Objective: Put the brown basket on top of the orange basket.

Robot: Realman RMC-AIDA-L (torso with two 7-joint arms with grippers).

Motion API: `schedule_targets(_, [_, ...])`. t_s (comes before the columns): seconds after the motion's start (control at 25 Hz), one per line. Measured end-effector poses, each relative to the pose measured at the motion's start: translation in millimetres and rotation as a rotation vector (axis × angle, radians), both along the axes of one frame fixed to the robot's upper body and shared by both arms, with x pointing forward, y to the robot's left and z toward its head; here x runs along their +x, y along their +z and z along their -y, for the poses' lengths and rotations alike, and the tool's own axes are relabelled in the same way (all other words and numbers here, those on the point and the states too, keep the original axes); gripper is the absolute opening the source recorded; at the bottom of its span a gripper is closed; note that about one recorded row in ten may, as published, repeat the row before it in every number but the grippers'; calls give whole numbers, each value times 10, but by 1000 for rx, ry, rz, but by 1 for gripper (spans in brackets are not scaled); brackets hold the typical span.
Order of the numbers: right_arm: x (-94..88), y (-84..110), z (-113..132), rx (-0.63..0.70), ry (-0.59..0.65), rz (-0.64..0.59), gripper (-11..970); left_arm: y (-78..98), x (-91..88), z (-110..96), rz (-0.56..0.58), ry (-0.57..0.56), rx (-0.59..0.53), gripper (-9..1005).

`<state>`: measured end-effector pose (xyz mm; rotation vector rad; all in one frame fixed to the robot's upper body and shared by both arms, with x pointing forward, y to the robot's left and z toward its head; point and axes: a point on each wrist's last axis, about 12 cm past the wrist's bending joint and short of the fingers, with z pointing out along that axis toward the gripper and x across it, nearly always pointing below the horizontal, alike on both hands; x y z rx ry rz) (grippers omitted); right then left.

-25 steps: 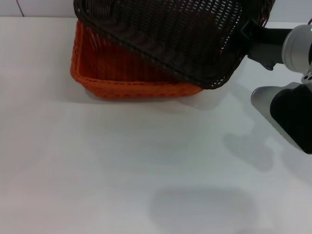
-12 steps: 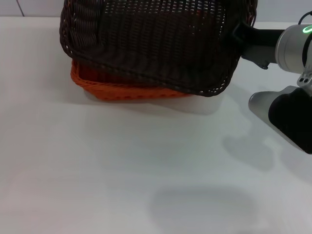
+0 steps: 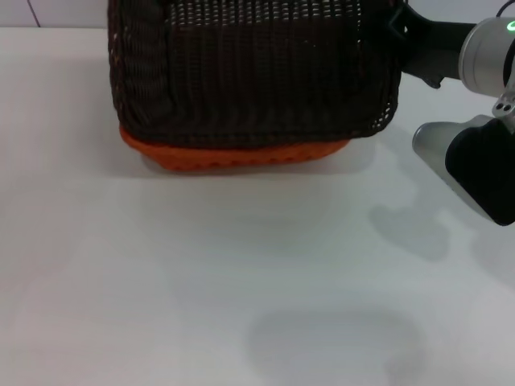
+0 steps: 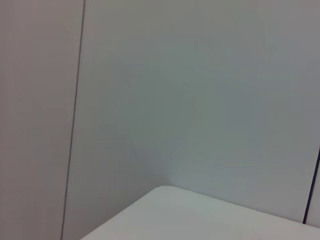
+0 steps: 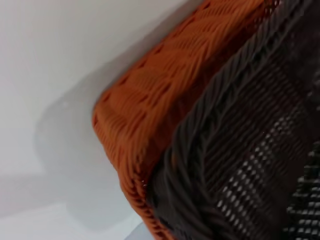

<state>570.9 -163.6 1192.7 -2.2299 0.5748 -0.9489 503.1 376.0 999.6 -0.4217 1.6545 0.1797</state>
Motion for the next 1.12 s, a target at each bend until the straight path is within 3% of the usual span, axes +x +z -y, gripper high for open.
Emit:
schedule_targets(0.4, [-171,-12,103,16,-29,-37,566,8,30,-5,-4,0,-6,751])
schedule_targets(0.96, [-803,14,-131,145,2,-188,618,24,43,-34,-10,-8,17,751])
schedule_targets(1.12, [-791,46,-276,327,-39,-190,618,23,41,-35,-11,-8,18,751])
